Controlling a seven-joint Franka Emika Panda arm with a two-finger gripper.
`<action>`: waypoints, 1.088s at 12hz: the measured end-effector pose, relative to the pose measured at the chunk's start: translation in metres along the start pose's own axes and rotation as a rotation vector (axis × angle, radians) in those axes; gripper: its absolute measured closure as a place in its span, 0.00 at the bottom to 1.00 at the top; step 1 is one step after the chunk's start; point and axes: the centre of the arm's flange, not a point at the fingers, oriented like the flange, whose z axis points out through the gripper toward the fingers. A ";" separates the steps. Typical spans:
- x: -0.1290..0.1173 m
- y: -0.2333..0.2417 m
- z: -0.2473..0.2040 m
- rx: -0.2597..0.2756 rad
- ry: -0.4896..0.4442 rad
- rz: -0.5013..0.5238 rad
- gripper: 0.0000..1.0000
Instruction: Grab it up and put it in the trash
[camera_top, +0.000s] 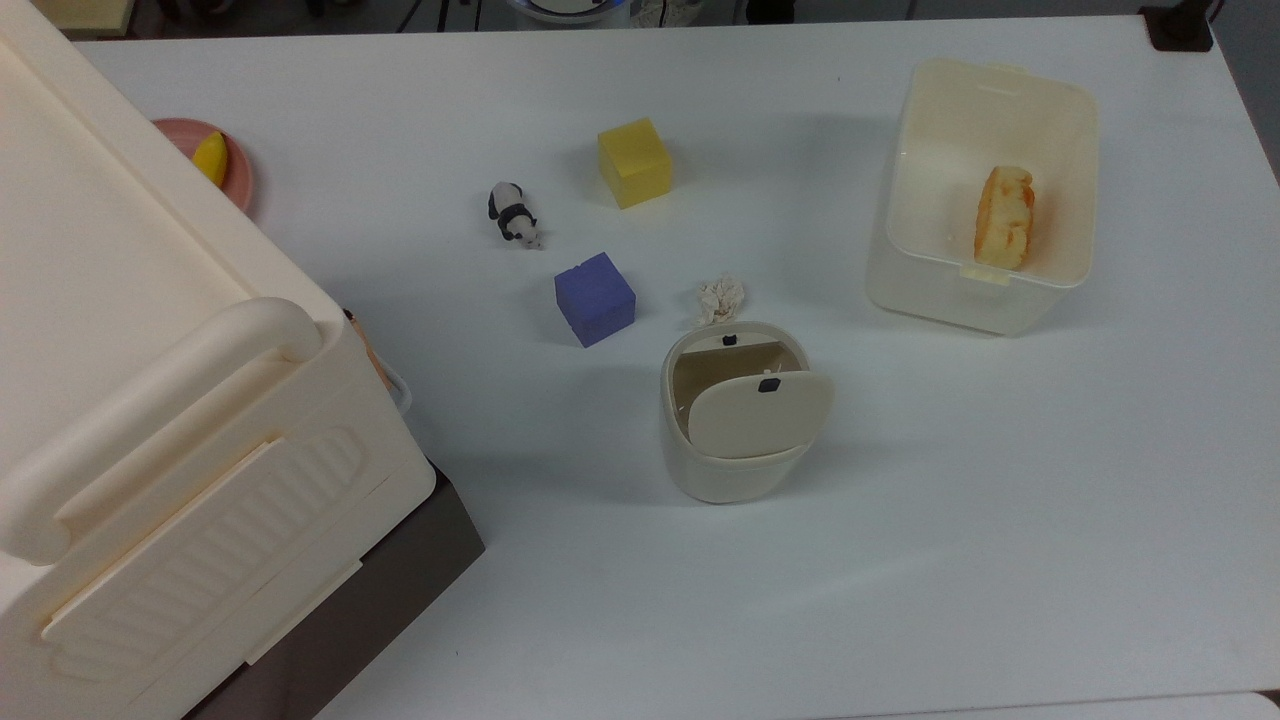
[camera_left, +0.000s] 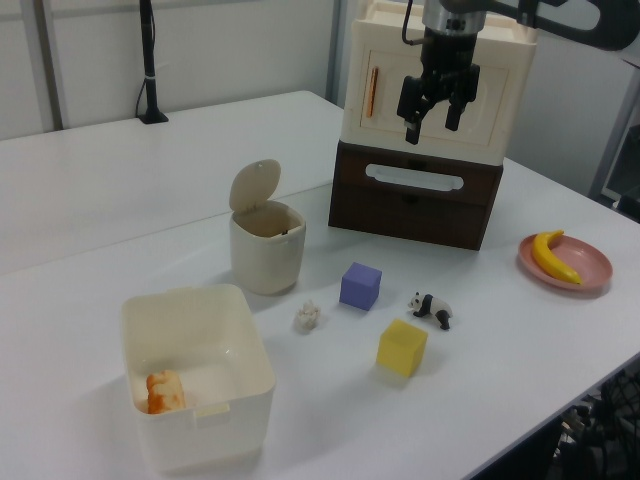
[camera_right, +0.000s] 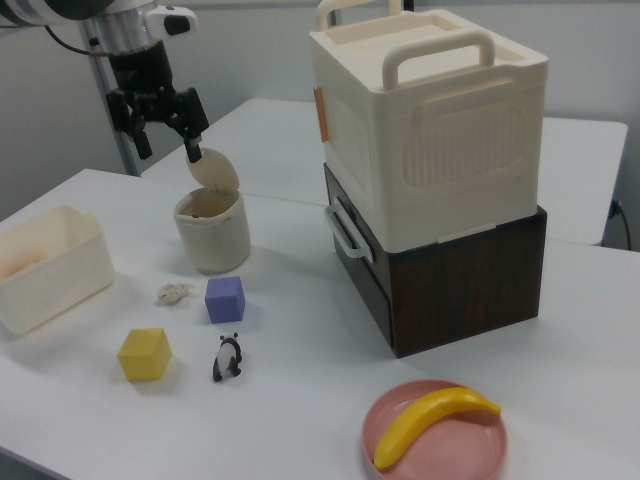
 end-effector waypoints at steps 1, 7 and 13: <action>0.001 -0.003 0.002 0.000 -0.003 -0.005 0.00; 0.007 -0.008 0.011 0.000 -0.019 -0.015 0.00; 0.012 -0.012 0.021 0.000 -0.035 -0.022 0.00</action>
